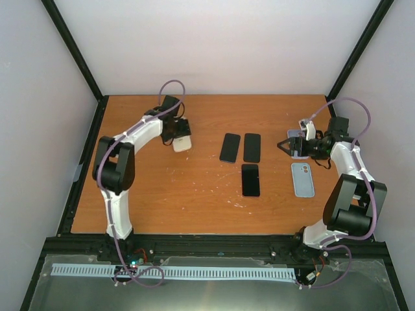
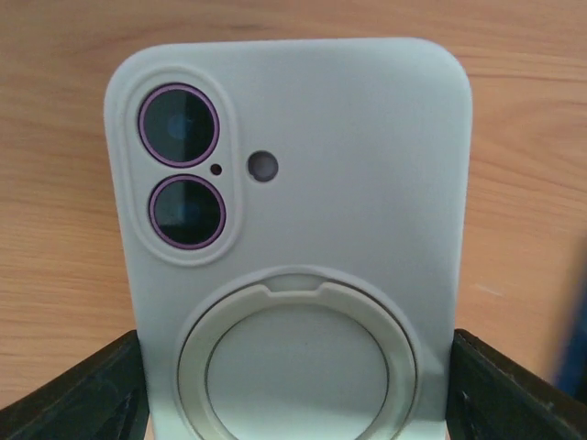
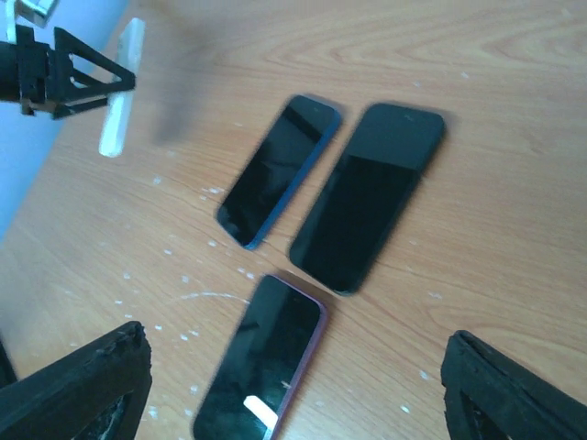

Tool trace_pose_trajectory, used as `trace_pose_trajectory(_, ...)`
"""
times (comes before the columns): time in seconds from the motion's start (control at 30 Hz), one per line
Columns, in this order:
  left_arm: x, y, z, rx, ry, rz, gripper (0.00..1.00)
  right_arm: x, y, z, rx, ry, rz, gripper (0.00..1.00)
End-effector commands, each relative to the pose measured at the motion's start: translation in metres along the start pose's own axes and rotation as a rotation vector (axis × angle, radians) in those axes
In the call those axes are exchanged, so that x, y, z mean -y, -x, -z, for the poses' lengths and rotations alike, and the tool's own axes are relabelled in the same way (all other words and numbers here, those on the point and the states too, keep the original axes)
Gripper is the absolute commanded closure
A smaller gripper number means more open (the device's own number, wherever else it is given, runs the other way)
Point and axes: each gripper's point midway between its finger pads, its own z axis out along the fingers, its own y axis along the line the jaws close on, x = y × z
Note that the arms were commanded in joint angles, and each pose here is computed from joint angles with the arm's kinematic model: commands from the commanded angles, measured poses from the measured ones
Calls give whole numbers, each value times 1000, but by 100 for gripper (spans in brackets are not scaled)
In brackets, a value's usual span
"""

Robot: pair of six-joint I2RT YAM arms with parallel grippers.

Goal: Take the phone out of the phone case
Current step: Pick up the phone at the center of the board.

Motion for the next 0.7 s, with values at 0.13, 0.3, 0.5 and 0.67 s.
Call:
trace_pose_trajectory(0.13, 148, -9, 141, 330, -708, -235, 34, -103, 31, 13, 30, 336, 145, 0)
trace_pose_trajectory(0.3, 167, -45, 204, 400, -1044, -356, 34, -148, 18, -7, -24, 438, 275, 0)
trace_pose_trajectory(0.5, 179, -70, 253, 433, -1278, -448, 34, -205, 17, -21, -57, 643, 329, 0)
trace_pose_trajectory(0.67, 185, -76, 278, 464, -1381, -449, 34, -233, 27, -33, -49, 664, 381, 0)
